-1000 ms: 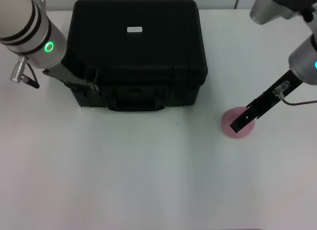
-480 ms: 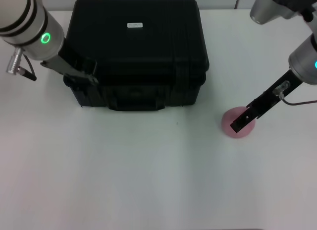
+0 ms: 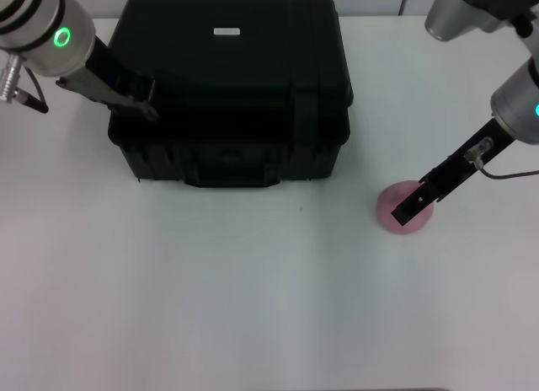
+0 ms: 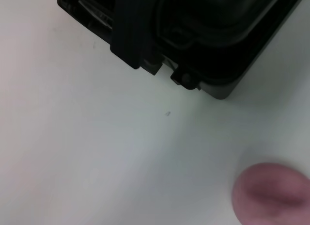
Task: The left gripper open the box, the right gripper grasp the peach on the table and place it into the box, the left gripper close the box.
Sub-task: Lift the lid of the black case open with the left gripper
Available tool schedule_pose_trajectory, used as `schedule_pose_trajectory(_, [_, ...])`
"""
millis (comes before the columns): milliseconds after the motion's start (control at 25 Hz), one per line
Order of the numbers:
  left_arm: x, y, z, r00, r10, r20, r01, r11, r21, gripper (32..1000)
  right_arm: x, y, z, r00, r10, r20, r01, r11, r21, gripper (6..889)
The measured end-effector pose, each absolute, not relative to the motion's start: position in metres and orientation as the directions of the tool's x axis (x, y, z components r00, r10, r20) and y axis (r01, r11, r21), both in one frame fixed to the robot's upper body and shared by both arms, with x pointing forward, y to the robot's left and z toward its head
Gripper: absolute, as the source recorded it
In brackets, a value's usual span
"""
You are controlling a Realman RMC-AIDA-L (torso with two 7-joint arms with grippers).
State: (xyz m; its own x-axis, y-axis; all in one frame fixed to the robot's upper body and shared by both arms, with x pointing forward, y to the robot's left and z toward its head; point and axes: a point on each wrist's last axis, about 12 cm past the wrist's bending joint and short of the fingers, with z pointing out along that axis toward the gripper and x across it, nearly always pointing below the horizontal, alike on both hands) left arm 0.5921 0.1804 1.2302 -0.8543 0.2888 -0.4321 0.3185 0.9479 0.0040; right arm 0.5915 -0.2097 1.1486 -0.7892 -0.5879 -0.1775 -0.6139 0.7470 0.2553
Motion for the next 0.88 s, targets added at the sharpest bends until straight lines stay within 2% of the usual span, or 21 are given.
schedule_pose_trajectory(880, [0.594,0.179,1.259,-0.814,0.291,-0.502,0.325,0.945,0.021,405,0.592,-0.21,1.149,-0.79,-0.586,-0.182,-0.613,0.749,0.252,829])
